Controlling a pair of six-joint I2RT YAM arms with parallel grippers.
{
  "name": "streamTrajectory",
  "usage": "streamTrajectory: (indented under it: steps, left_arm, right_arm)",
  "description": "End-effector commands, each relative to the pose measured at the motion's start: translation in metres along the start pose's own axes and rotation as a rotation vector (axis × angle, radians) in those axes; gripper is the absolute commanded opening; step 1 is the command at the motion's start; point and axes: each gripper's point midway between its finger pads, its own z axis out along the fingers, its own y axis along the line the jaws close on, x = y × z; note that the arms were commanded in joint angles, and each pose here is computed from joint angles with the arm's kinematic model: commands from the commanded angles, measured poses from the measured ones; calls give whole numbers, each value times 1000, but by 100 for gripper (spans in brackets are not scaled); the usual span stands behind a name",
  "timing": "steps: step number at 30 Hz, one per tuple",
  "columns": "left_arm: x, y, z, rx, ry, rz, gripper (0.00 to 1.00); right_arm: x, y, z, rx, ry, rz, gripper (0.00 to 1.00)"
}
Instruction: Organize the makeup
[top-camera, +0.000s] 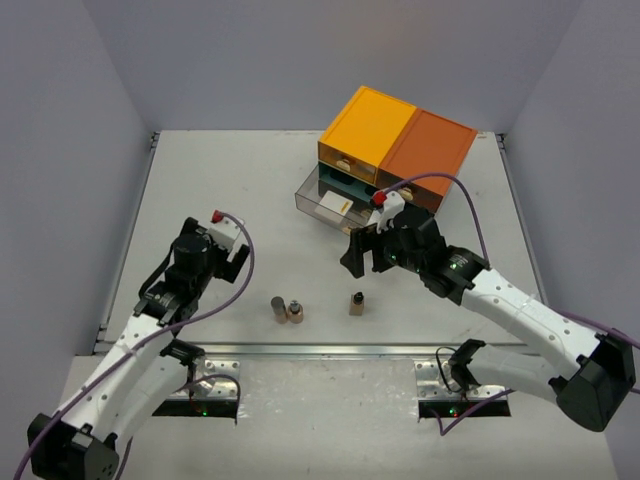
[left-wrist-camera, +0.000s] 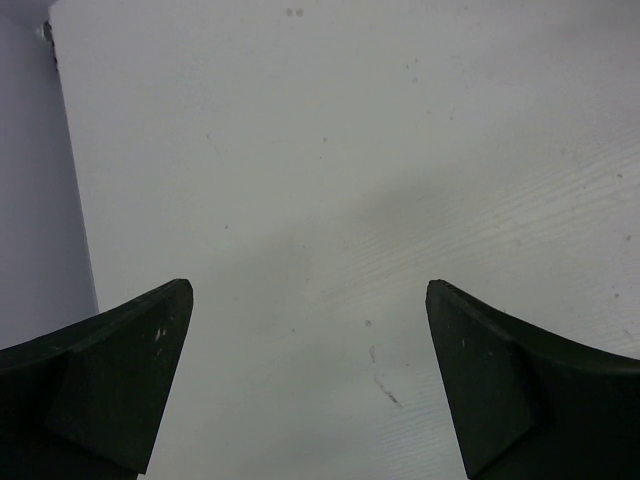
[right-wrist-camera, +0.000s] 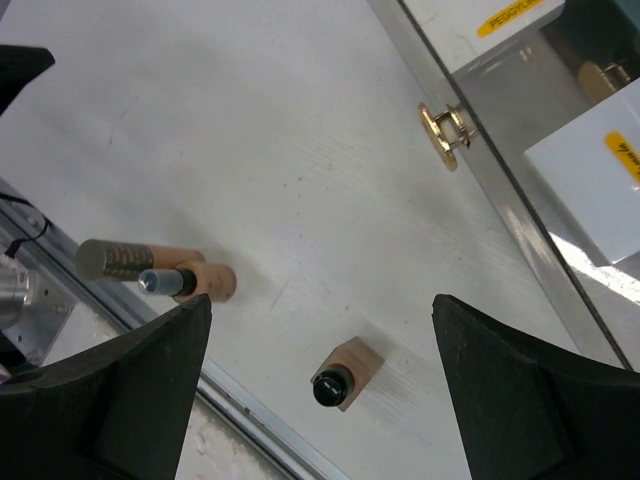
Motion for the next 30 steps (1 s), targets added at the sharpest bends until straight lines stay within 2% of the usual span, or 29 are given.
streamTrajectory:
  steps: [1,5,13,22,30]
  left_arm:
    - [-19,7,-7,0,-127,-55,100]
    - [-13,10,-8,2,-129,-76,100]
    - [4,5,5,21,-58,-85,100]
    - [8,-4,1,63,-80,-83,100]
    - [10,-5,2,77,-70,-80,100]
  right_arm:
    - [-5,19,-5,-109,-50,-4,90]
    - [0,18,0,-117,-62,17,88]
    - [-4,-13,18,56,-132,110,80]
    - [-16,-38,42,190,-221,153,79]
    - [-27,-50,70,272,-214,147,78]
